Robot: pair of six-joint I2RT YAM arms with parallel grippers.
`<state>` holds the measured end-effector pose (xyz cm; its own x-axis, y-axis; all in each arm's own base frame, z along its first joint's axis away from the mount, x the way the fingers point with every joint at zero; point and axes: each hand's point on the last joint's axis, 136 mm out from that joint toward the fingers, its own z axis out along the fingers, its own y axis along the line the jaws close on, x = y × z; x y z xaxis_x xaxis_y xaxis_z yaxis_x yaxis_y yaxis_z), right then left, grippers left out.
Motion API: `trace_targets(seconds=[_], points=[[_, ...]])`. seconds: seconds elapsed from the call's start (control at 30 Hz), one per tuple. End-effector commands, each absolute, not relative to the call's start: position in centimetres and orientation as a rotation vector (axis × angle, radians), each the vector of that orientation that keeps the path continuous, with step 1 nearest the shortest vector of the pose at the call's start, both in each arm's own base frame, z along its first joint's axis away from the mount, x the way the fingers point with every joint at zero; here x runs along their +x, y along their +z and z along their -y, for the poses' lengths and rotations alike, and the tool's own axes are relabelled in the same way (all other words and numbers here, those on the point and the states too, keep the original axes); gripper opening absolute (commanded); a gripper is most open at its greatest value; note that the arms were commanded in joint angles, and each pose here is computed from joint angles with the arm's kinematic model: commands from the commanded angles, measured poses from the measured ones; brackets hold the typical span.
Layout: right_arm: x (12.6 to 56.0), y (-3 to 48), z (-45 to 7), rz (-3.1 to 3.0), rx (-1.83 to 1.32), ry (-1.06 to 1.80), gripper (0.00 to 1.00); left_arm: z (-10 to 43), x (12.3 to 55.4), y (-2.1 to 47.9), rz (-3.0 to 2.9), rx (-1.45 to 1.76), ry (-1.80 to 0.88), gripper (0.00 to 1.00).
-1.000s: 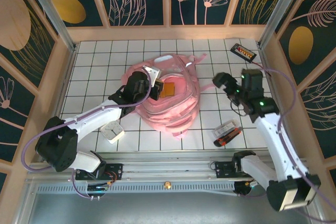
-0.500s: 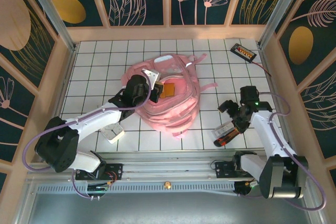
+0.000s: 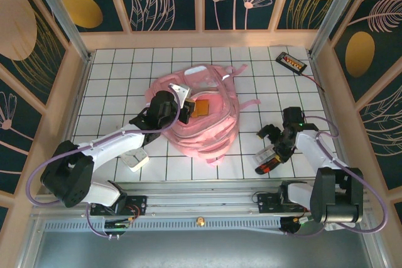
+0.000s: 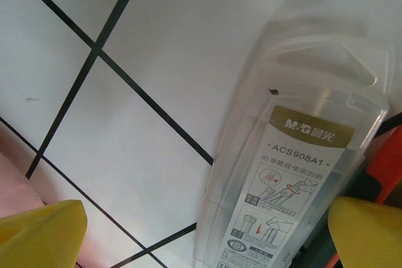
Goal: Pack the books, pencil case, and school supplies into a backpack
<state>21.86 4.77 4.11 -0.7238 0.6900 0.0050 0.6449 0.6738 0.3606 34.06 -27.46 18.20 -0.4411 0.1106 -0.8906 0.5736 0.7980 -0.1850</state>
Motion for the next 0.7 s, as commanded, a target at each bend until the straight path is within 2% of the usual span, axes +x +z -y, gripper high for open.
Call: trace_targets(seconds=[0.0,0.33,0.67], points=[[22.1,3.4,-4.8,-2.746,1.118,0.528,0.99,27.9,34.3,21.2,-1.873,0.498,-0.616,0.00],[24.6,3.9,-5.9,-2.733,1.018,0.559,0.99,27.9,34.2,21.0,-1.884,0.492,-0.621,0.00],[25.7,2.3,-6.8,-2.866,0.804,0.243,0.96,27.8,34.2,21.3,-1.880,0.490,-0.624,0.00]])
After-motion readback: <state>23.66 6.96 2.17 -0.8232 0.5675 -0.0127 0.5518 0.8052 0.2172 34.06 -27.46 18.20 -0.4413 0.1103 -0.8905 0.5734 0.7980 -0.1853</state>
